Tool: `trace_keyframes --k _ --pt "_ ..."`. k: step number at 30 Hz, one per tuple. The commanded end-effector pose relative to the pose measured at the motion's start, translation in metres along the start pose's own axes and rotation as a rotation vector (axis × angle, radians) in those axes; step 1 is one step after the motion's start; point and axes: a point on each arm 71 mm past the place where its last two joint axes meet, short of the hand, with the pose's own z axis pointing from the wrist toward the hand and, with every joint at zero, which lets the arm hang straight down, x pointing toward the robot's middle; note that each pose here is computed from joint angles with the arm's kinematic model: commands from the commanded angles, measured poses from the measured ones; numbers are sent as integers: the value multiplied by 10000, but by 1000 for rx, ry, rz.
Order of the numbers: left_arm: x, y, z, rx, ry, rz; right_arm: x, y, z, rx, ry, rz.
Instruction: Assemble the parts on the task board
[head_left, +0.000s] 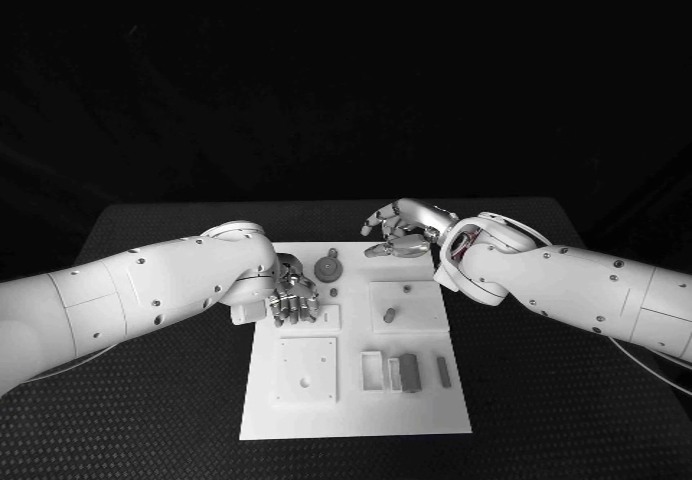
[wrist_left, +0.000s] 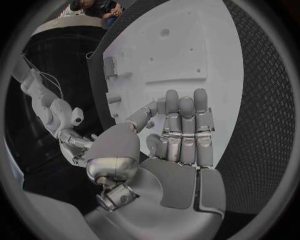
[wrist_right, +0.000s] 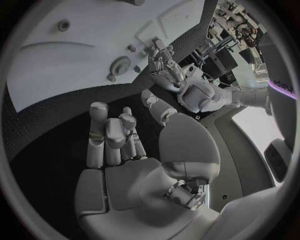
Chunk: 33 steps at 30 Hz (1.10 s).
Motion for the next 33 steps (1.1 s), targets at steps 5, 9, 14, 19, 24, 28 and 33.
trace_keyframes --k 5,9,14,19,24,28,33 --pt "9 -11 3 1 -3 4 10 6 0 -2 13 1" --pt "-6 -10 4 2 -22 10 11 8 2 -3 13 1" --pt "-16 -14 2 7 -41 17 10 5 1 -2 13 1" --pt "-20 -15 1 7 -51 21 9 3 0 -2 13 1" --pt "-9 -23 4 8 -44 28 9 4 -1 -2 14 1" --pt "4 -33 8 7 -36 36 11 3 -2 -2 17 1" --pt "20 -41 25 6 -32 38 12 2 -2 -1 18 1"
